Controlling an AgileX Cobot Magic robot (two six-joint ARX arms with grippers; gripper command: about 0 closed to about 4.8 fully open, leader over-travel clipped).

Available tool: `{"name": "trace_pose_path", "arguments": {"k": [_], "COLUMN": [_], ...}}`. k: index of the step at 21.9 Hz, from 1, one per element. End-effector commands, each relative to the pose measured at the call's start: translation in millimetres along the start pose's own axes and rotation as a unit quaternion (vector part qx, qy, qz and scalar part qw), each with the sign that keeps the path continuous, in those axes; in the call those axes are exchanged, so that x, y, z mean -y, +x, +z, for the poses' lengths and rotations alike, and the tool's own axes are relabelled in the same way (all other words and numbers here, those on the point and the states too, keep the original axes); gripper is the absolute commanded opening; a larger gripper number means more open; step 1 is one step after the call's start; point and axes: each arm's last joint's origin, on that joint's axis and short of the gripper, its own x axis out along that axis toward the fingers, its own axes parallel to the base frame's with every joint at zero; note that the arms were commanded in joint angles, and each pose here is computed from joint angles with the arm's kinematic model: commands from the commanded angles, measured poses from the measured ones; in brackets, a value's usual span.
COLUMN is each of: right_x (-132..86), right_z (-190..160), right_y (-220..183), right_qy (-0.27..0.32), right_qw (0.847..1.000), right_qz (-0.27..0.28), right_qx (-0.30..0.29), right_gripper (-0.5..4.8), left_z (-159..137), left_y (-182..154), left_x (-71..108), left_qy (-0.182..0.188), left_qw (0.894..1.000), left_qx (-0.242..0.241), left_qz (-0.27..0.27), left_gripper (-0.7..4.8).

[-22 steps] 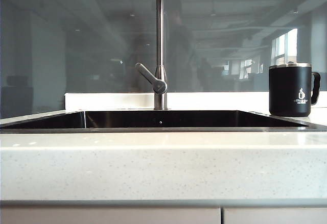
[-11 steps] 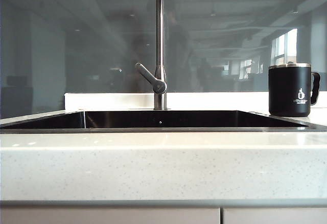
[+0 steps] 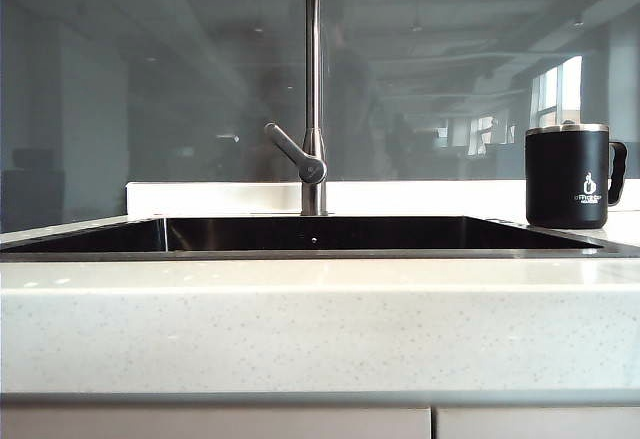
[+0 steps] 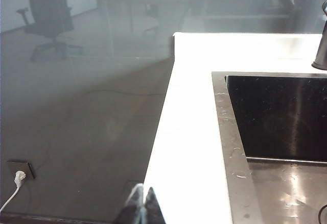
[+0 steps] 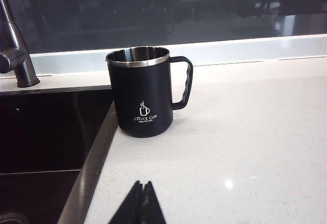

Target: Pick up the mug next to the sink, go to the faucet to get some water, pour the water into the sink, and finally put the mug back to its place.

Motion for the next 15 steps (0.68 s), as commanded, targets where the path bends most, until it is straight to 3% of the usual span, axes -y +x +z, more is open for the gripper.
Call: {"name": "trace_pose_path", "arguments": {"k": [1, 15], "right_x": [0.0, 0.0], "right_z": [0.9, 0.9], "right_y": [0.0, 0.0], "right_qy": [-0.001, -0.001], "right_qw": [1.000, 1.000], "right_qz": [0.000, 0.000], "right_qx": [0.009, 0.009], "right_gripper": [-0.08, -0.08], "left_z": [1.7, 3.0], "left_y": [-0.2, -0.2], "left_x": [0.7, 0.6], "left_qy": [0.000, 0.000], "left_qw": [1.000, 1.000], "left_qx": [0.006, 0.012], "left_qz": [-0.015, -0.013], "left_gripper": [-0.06, -0.05]}}
